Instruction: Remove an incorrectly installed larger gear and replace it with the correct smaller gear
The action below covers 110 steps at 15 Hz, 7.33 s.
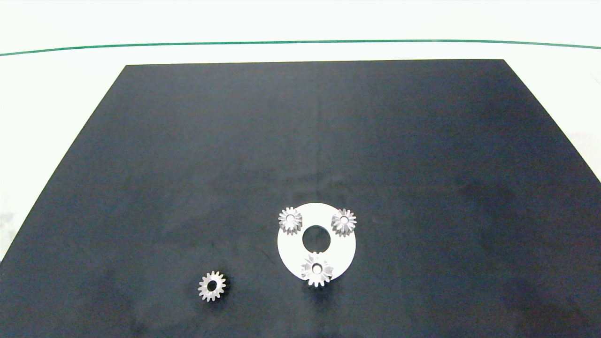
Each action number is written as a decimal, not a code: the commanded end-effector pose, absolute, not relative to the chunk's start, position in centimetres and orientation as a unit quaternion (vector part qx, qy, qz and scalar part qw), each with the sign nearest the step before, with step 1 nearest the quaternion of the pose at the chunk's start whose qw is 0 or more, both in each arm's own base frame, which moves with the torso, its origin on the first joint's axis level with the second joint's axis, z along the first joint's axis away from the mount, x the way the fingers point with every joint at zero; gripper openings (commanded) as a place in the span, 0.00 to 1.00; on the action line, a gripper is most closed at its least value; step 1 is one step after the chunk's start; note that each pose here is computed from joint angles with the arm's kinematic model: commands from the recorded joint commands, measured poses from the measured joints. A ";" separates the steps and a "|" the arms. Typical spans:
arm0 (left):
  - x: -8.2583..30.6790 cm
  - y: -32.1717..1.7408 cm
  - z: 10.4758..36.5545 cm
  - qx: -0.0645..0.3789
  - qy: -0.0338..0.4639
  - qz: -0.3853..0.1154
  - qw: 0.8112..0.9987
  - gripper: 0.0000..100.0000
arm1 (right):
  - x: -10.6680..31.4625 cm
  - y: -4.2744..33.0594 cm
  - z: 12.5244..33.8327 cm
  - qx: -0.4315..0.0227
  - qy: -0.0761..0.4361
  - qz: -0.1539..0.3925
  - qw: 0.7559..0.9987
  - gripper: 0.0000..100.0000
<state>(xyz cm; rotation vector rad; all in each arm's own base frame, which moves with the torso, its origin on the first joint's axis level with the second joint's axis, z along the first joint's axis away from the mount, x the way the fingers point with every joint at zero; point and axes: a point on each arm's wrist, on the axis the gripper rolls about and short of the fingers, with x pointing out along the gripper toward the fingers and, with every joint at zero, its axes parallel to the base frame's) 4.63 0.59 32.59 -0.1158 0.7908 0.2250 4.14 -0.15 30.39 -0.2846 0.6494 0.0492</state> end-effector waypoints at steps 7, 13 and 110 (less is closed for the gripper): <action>10.4 0.3 32.4 -0.030 0.453 0.078 0.887 1.00 | 9.9 -0.2 29.2 -0.123 0.403 0.061 0.905 1.00; 9.7 0.1 32.6 -0.028 0.443 0.070 0.893 1.00 | 10.6 -0.1 28.5 -0.115 0.420 0.076 0.897 1.00; 2.0 0.2 34.6 -0.037 0.331 0.064 0.941 1.00 | 21.6 33.8 18.3 -0.256 0.469 0.204 0.820 0.94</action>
